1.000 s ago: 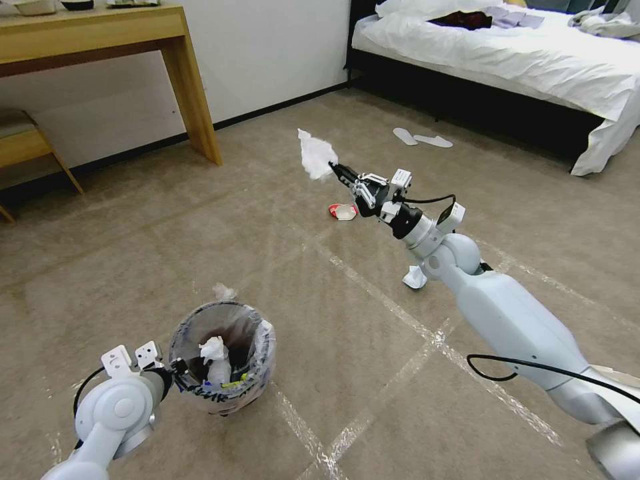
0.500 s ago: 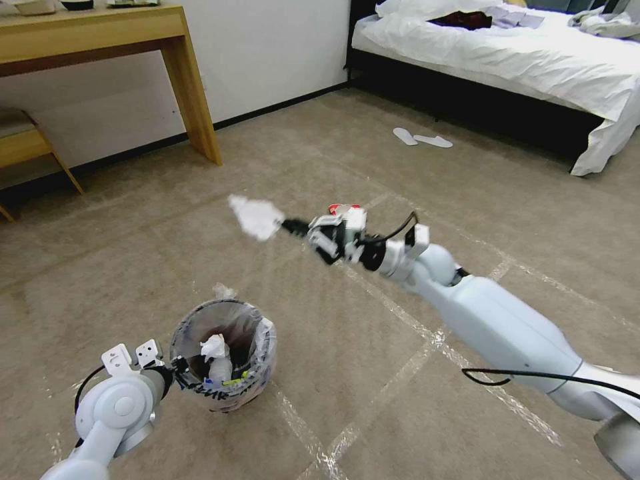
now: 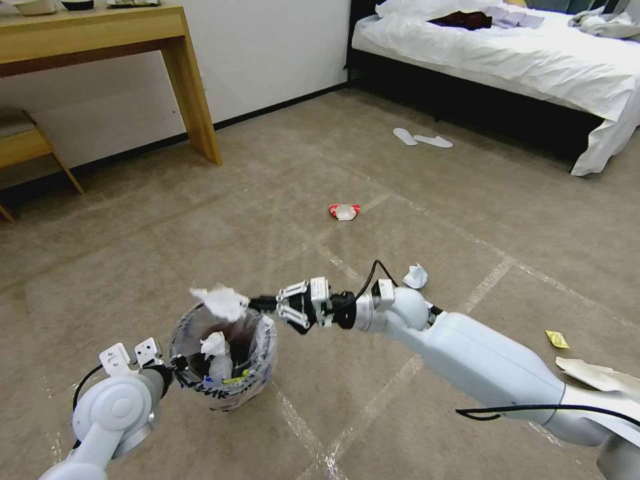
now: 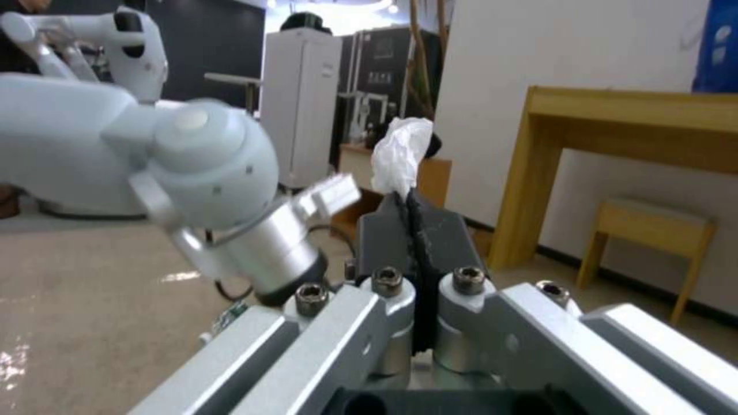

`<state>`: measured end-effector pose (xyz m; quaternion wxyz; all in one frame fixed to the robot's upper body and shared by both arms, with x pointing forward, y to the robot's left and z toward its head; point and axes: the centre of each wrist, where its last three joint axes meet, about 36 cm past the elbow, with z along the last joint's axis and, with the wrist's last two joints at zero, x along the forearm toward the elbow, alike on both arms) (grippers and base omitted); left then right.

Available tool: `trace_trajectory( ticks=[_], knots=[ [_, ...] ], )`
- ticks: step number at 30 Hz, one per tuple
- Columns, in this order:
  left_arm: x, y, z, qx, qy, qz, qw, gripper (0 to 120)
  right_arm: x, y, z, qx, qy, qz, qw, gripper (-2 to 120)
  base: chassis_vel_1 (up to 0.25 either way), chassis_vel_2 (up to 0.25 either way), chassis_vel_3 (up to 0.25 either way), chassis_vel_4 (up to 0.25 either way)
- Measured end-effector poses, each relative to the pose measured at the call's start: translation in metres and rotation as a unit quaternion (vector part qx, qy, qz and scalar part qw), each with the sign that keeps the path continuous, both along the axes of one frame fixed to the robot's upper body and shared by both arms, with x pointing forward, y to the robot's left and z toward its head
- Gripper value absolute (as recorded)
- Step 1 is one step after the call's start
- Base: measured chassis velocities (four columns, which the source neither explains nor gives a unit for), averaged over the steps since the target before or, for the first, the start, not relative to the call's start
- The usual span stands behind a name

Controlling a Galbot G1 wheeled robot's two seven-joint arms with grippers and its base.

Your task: Pick up the trash bin and place the garbage on the floor into it.

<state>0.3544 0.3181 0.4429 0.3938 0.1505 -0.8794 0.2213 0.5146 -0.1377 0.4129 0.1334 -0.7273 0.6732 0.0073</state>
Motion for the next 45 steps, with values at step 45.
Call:
trace_trajectory(
  ticks=[45],
  knots=[
    [-0.018,-0.011,0.017,-0.004,-0.010,-0.013,0.9999,0,0.020,0.030,-0.041,-0.022,-0.015,-0.006,1.000,35,0.000,0.000,0.000,0.000]
  ],
)
